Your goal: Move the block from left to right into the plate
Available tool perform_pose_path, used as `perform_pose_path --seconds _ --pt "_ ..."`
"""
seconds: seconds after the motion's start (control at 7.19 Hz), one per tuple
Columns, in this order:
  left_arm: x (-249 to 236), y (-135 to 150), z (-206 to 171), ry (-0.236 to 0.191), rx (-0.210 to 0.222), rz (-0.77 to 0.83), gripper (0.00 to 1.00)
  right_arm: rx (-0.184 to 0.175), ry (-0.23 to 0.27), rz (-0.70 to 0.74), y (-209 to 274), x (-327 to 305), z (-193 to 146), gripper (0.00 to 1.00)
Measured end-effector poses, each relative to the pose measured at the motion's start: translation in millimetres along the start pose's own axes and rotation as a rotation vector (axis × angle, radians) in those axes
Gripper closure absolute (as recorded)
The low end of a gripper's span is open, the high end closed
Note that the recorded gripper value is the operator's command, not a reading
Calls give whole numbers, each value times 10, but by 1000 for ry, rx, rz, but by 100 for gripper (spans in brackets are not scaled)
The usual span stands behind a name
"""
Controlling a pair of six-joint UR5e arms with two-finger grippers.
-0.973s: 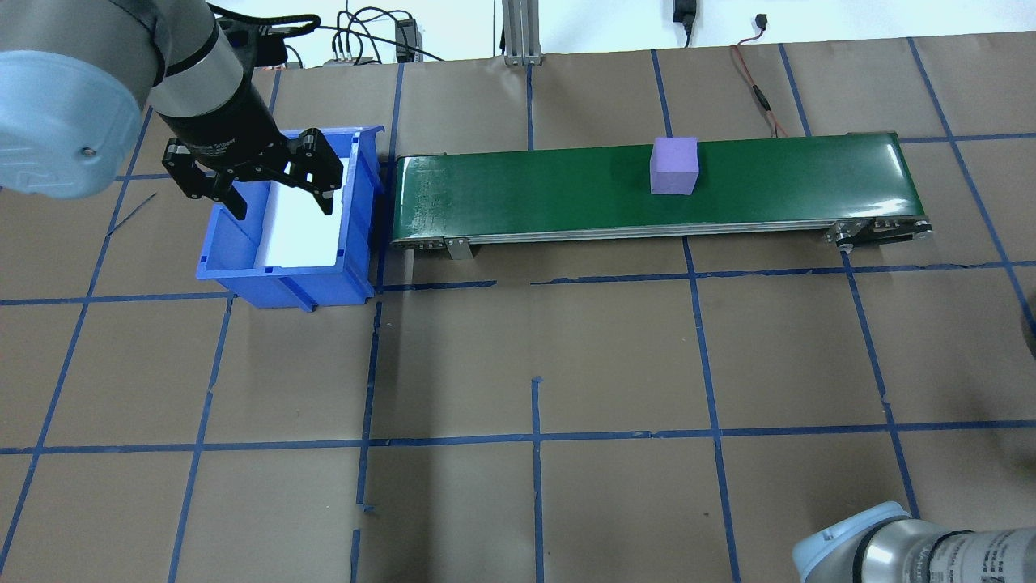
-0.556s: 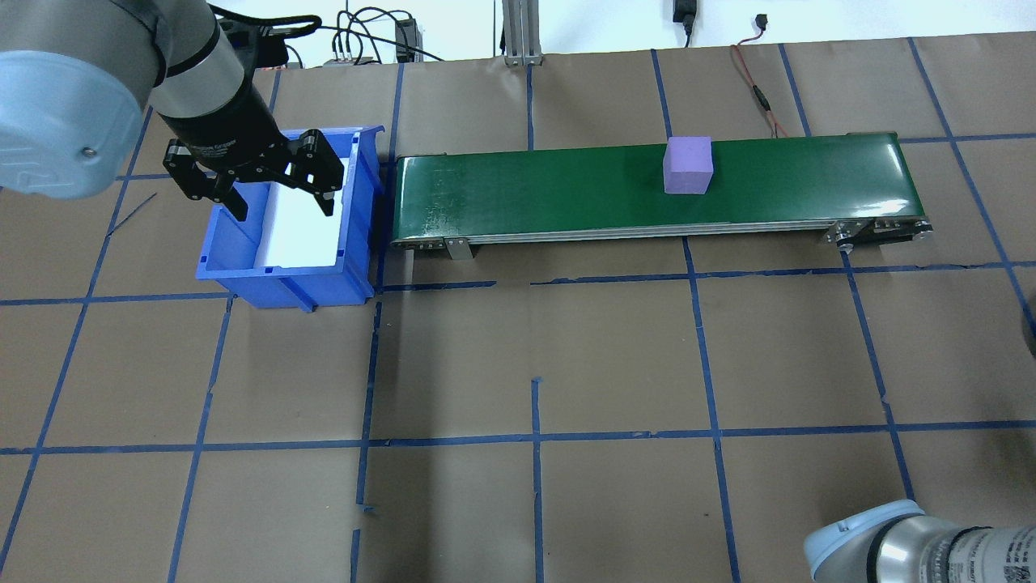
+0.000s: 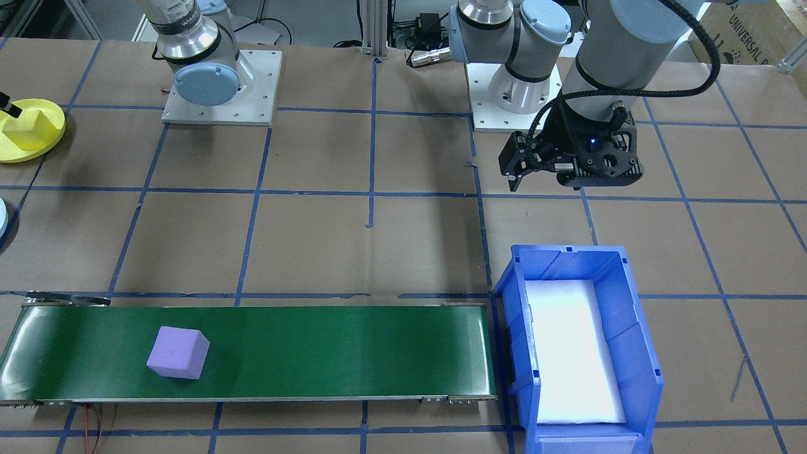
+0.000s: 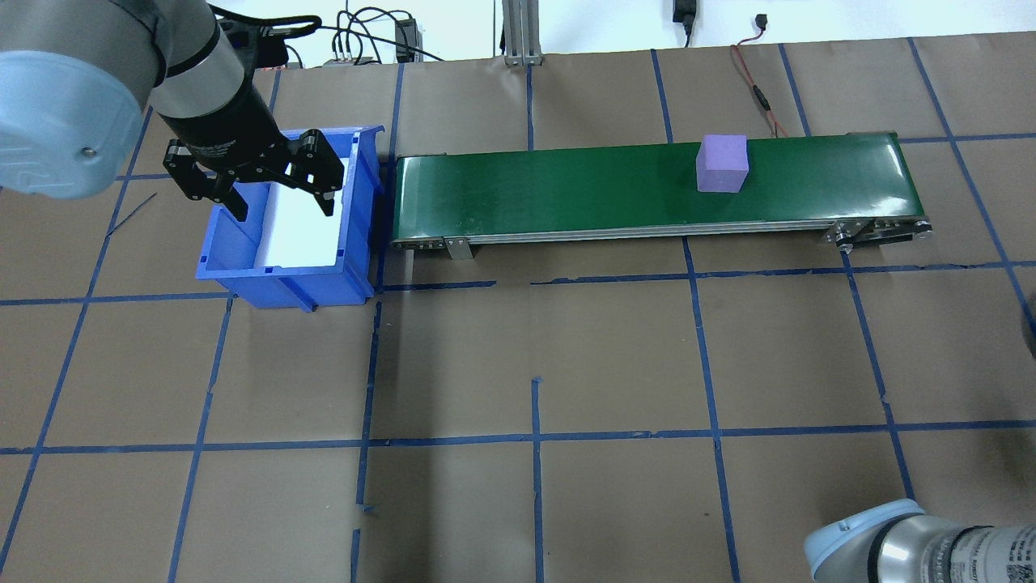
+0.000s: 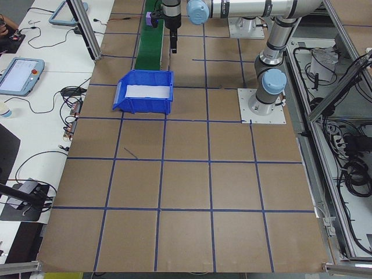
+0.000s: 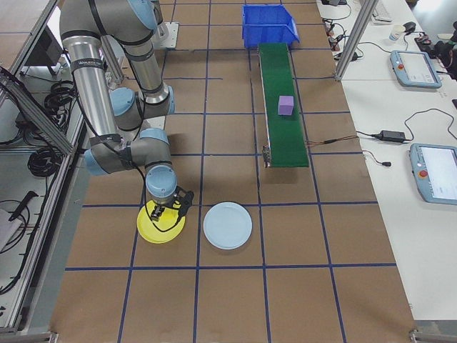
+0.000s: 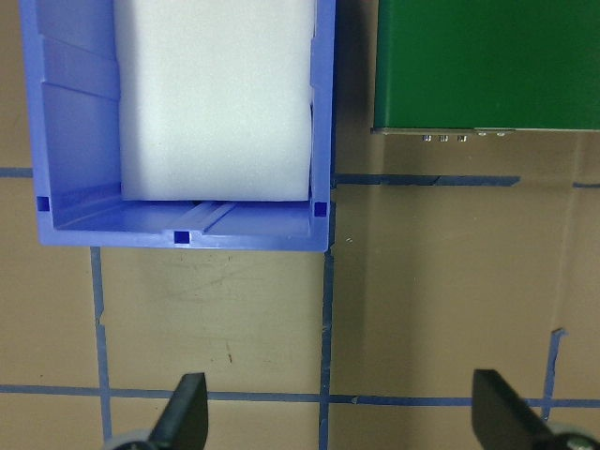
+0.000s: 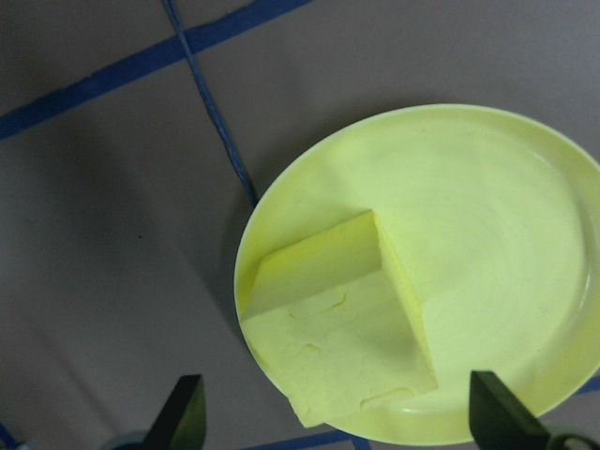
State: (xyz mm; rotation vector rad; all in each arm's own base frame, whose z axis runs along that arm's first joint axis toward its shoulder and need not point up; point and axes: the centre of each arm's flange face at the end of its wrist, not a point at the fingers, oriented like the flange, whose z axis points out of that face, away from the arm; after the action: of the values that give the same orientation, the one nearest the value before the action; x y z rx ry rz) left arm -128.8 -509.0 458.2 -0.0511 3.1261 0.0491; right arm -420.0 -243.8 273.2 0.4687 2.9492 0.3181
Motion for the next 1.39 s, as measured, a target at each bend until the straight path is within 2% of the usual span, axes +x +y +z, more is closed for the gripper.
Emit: perform_pose_path --seconds 0.28,0.42,0.56,0.83,1.11,1.39 --pt "0 0 0 0 0 0 0 72 66 -149 -645 -554 -706 0" --pt "1 0 1 1 0 0 0 120 66 -199 -947 -908 -898 0" --pt "0 0 1 1 0 0 0 156 30 -212 -1230 -1265 -943 0" --pt "1 0 0 1 0 0 0 189 -68 -232 -1775 -1898 -815 0" --pt "1 0 0 1 0 0 0 243 -115 -223 -2268 -2664 -947 0" --pt "1 0 1 2 0 -1 0 251 -196 -211 -2564 -3240 -772 0"
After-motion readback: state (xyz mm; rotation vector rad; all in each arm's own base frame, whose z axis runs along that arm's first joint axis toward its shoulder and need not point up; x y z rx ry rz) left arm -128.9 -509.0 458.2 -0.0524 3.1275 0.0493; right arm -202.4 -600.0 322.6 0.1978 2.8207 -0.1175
